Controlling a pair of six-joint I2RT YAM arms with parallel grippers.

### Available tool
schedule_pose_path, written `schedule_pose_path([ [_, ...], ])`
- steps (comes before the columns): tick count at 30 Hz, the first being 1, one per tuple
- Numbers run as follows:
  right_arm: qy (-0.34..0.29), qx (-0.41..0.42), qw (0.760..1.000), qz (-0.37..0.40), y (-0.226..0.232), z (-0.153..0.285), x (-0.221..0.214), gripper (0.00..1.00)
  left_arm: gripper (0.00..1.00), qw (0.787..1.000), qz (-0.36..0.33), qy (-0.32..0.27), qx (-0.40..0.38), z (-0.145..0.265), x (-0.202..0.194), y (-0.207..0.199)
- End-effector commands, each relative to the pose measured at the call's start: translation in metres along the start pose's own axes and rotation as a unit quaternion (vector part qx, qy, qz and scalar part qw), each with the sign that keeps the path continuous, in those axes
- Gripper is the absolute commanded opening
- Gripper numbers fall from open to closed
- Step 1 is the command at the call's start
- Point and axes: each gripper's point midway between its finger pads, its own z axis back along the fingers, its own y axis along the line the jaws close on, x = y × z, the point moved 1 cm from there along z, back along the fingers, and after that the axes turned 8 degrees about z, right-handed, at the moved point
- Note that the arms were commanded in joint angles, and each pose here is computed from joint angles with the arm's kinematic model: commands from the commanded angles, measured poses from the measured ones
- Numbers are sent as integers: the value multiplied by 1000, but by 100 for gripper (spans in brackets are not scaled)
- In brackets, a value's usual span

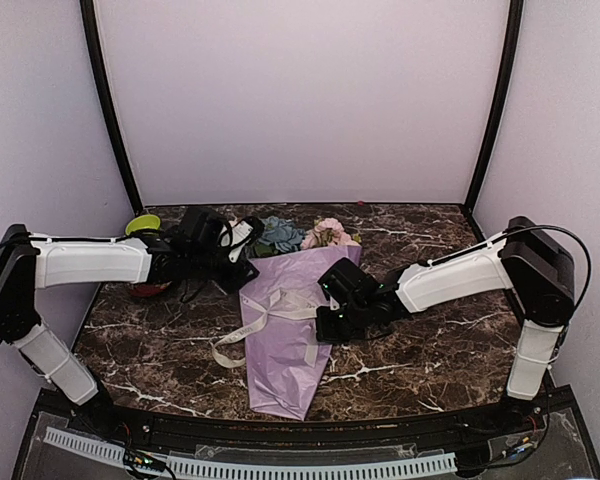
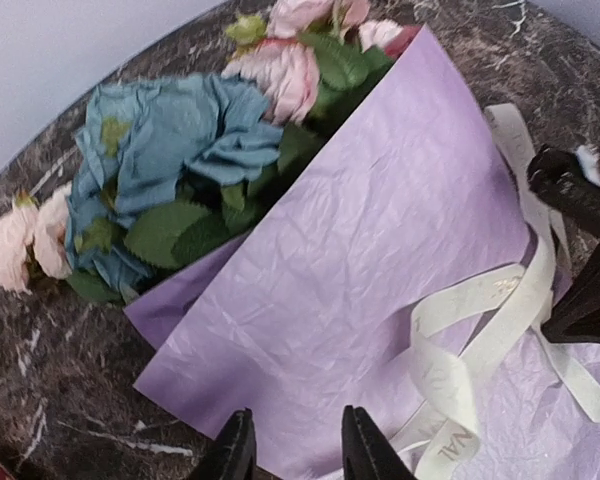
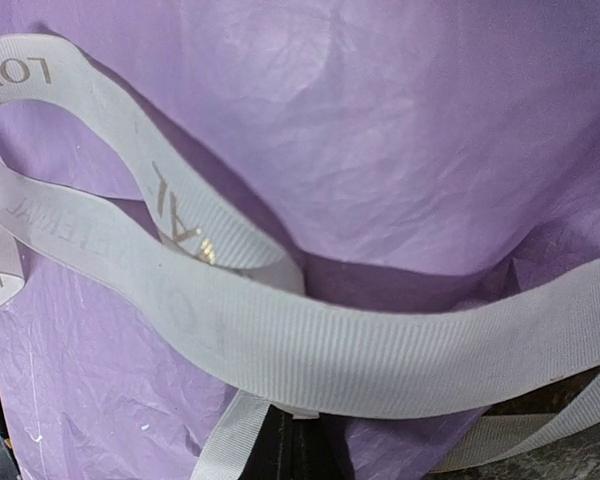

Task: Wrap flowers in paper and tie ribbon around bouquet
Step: Tie the ribbon around the folded bouquet.

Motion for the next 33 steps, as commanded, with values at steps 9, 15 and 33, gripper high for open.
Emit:
schedule_pose_path([
  [9, -6, 4, 1000, 13, 2, 9, 4, 0, 65, 969, 193, 54, -146, 3, -22, 27],
  [15, -11, 2, 1000, 13, 1, 11, 6, 0, 44, 944, 282, 93, -143, -4, -52, 21],
  [33, -2, 3, 1000, 18, 5, 7, 8, 0, 52, 939, 250, 187, -141, 2, -109, -2],
])
